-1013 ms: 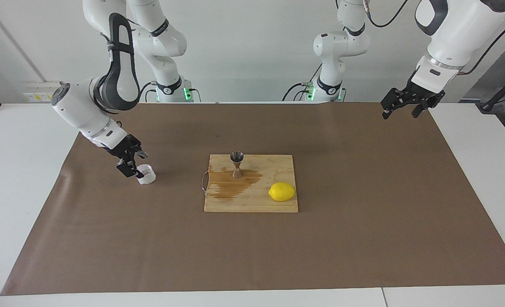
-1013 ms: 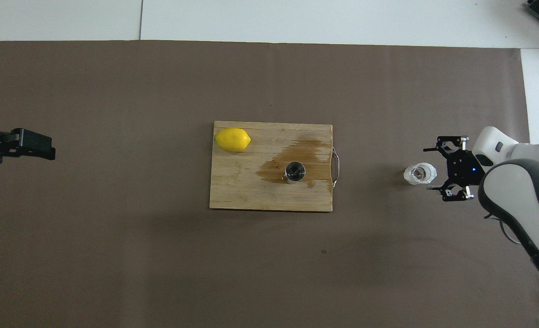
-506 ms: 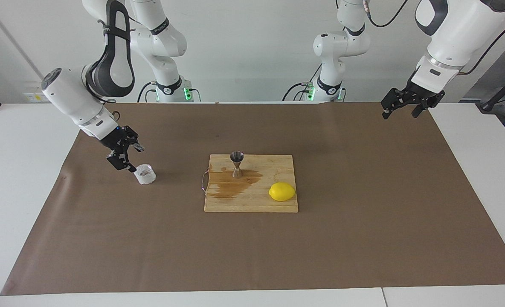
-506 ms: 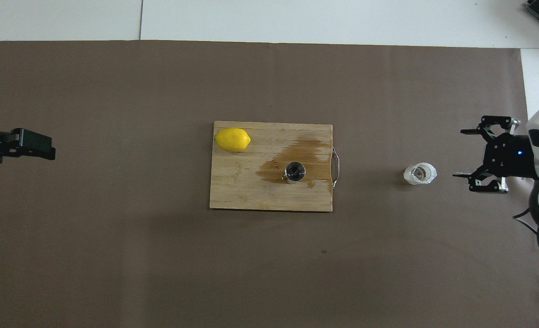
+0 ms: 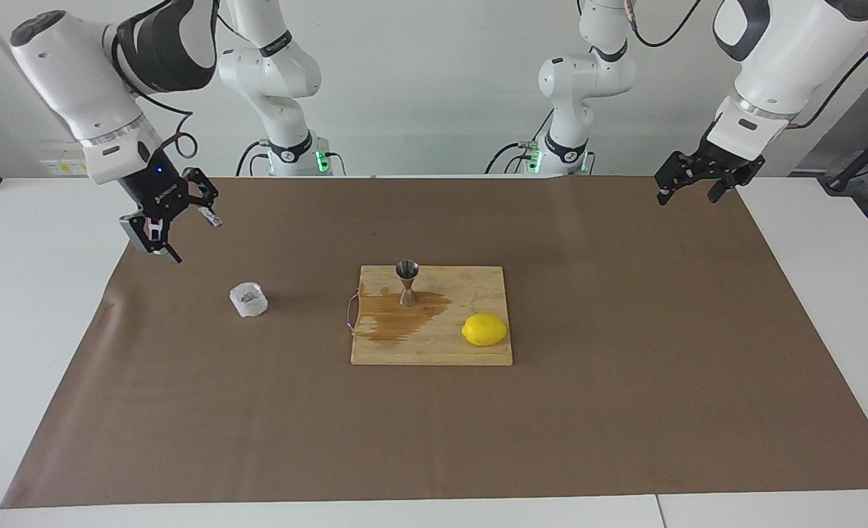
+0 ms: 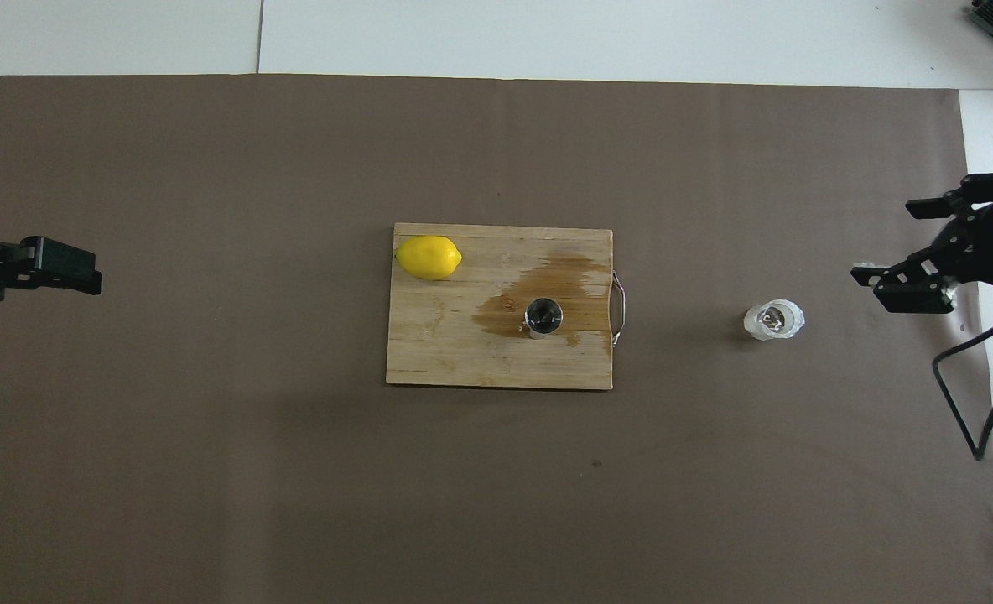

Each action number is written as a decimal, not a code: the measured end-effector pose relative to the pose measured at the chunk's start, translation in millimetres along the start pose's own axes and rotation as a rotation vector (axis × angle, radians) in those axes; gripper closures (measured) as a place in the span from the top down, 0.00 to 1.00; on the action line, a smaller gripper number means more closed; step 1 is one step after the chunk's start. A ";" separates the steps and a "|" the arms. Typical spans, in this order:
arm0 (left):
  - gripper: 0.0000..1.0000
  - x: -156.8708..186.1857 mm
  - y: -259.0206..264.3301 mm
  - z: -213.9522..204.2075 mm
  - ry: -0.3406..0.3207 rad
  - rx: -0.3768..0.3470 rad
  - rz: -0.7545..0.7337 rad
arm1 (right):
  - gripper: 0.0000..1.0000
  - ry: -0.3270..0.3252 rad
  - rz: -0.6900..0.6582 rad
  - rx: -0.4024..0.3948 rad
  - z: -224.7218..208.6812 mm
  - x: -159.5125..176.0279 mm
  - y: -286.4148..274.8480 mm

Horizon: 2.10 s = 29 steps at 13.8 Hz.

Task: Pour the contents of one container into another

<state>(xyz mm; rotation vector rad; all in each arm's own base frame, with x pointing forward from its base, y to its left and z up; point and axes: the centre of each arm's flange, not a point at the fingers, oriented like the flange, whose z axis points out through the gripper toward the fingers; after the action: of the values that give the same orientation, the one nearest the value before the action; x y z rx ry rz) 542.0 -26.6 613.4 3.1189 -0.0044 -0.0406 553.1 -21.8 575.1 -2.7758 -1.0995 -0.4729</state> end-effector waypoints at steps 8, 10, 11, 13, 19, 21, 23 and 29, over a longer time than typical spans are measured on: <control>1.00 0.0 0.0 0.0 0.000 0.000 0.000 | 1.00 -0.090 0.546 -0.055 -35.3 58.1 -35.9; 1.00 0.0 0.0 0.0 0.000 0.000 0.000 | 1.00 -0.106 0.695 -0.082 -36.5 62.6 -38.5; 1.00 0.0 0.0 0.0 0.000 0.000 0.000 | 1.00 -0.112 0.745 -0.107 -39.1 63.6 -37.9; 1.00 0.0 0.0 0.0 0.000 0.000 0.000 | 1.00 -0.130 0.804 -0.138 -42.0 65.5 -40.9; 1.00 0.0 0.0 0.0 0.000 0.000 0.000 | 1.00 -0.196 0.959 -0.144 -26.5 73.5 -65.7; 1.00 0.0 0.0 0.0 0.000 0.000 0.000 | 1.00 -0.206 0.948 -0.142 -22.6 71.1 -65.0; 1.00 0.0 0.0 0.0 0.000 0.000 0.000 | 1.00 -0.212 0.936 -0.140 -20.7 69.0 -63.6; 1.00 0.0 0.0 0.0 0.000 0.000 0.000 | 1.00 -0.252 0.870 -0.143 -10.6 52.2 -57.9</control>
<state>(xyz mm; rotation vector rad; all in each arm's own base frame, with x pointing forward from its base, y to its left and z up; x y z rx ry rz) 542.0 -26.6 613.4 3.1189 -0.0043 -0.0406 546.8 51.8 602.0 -3.1116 0.1958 -0.0898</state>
